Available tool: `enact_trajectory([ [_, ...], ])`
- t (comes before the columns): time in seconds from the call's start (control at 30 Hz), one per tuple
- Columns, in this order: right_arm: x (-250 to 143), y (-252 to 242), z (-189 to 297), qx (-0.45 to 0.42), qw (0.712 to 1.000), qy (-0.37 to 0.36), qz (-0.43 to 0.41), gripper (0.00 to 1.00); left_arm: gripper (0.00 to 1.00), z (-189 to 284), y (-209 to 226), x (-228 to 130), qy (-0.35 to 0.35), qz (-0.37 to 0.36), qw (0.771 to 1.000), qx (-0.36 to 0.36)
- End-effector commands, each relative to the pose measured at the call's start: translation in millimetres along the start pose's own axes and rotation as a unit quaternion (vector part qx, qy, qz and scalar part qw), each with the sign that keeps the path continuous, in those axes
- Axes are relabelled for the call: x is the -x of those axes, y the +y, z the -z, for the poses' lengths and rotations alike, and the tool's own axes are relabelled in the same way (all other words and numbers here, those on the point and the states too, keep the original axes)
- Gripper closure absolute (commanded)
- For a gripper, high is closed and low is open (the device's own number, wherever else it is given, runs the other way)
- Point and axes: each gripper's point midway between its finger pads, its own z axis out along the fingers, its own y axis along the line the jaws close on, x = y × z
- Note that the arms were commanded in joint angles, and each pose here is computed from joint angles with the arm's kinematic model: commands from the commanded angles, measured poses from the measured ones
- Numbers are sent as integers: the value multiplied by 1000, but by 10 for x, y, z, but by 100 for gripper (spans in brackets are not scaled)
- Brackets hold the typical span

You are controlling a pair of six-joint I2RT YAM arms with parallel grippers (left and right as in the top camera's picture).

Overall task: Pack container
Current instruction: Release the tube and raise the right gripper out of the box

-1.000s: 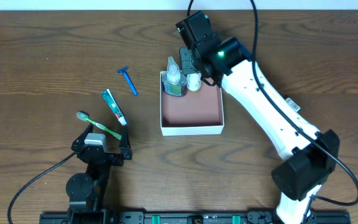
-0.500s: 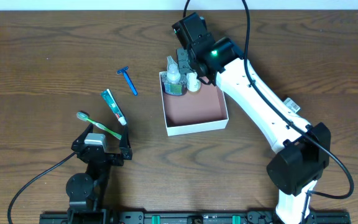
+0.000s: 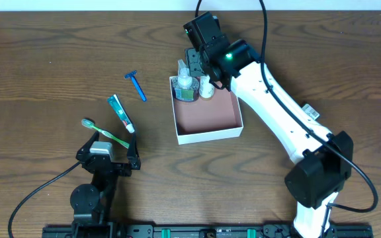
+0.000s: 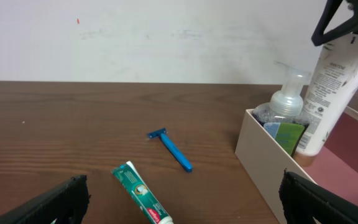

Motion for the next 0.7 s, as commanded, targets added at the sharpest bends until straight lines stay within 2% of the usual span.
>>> enact_trajectory([
  [0.0, 288, -48, 530, 18, 998, -52, -6, 34, 2, -8, -10, -155, 23, 0, 1000, -6],
  [0.17, 207, -451, 945, -8, 999, -35, -24, 39, 2, -8, -10, -155, 23, 0, 1000, -6],
  [0.3, -63, -926, 1095, -55, 996, 25, -58, 45, 2, -8, -10, -155, 23, 0, 1000, -6],
  [0.43, -427, -1171, 1043, -93, 989, 100, -64, 47, 2, -8, -10, -154, 23, 0, 1000, -6],
  [0.67, -1049, -1269, 672, -123, 972, 187, -66, 48, 2, -8, -10, -154, 23, 0, 1000, -6],
])
